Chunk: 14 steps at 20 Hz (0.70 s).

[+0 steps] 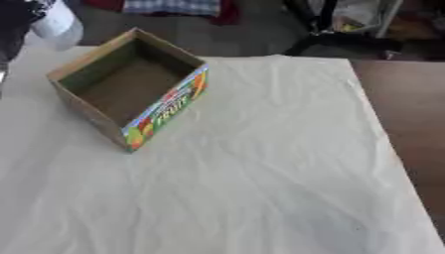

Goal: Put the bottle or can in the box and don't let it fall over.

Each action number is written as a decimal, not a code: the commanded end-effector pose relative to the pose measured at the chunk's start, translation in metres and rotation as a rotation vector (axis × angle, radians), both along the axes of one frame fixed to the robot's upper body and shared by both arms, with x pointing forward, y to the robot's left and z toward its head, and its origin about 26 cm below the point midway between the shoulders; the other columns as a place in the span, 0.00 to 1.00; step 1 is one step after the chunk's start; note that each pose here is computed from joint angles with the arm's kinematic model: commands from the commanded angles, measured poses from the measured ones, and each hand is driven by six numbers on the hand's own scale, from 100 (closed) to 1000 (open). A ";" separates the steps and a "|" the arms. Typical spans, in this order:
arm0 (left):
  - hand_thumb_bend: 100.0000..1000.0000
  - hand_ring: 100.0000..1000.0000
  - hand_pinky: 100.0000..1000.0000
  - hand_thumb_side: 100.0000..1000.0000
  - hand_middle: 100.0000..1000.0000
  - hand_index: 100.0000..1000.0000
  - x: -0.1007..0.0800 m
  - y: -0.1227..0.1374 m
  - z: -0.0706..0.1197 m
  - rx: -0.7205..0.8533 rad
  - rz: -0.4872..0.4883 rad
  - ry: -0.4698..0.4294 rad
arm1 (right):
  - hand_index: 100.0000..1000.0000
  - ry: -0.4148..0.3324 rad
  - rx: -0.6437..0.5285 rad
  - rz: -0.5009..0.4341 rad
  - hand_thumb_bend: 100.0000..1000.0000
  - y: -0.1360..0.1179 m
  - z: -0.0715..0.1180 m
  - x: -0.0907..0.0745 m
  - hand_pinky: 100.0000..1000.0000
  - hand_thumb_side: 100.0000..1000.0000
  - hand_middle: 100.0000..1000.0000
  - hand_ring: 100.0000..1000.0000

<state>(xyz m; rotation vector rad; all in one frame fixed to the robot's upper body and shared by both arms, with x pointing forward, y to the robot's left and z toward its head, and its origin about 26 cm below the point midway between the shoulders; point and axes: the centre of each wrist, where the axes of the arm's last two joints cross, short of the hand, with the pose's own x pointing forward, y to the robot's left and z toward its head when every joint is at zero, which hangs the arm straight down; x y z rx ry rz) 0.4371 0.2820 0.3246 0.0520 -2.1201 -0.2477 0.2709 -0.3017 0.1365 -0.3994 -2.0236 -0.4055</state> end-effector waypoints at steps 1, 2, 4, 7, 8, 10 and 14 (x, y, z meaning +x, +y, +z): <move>0.00 0.93 1.00 0.00 0.60 0.03 0.001 -0.002 0.009 0.019 0.001 -0.025 | 0.91 -0.018 -0.025 0.006 0.00 -0.002 0.009 -0.001 0.91 0.41 1.00 0.95; 0.00 0.94 1.00 0.00 0.60 0.04 0.003 -0.003 0.007 0.020 0.002 -0.018 | 0.91 -0.017 -0.026 0.007 0.00 -0.002 0.009 -0.001 0.91 0.41 1.00 0.94; 0.00 0.94 1.00 0.00 0.60 0.04 0.007 -0.006 0.002 0.021 0.006 0.000 | 0.91 -0.015 -0.025 0.009 0.00 -0.001 0.009 0.000 0.91 0.41 1.00 0.94; 0.00 0.95 1.00 0.00 0.60 0.04 0.014 -0.013 -0.006 0.026 0.008 0.019 | 0.91 -0.013 -0.024 0.014 0.00 0.000 0.009 0.000 0.92 0.41 1.00 0.94; 0.00 0.95 1.00 0.00 0.61 0.04 0.016 -0.016 -0.009 0.026 0.010 0.027 | 0.91 -0.012 -0.023 0.016 0.00 0.001 0.010 0.000 0.92 0.41 1.00 0.94; 0.00 0.95 1.00 0.00 0.61 0.04 0.021 -0.020 -0.014 0.017 0.013 0.039 | 0.91 -0.009 -0.022 0.022 0.00 0.002 0.010 0.001 0.92 0.41 1.00 0.94; 0.00 0.97 1.00 0.00 0.62 0.04 0.032 -0.033 -0.028 0.034 0.059 0.064 | 0.91 -0.004 -0.020 0.036 0.00 0.004 0.010 0.002 0.92 0.41 1.00 0.94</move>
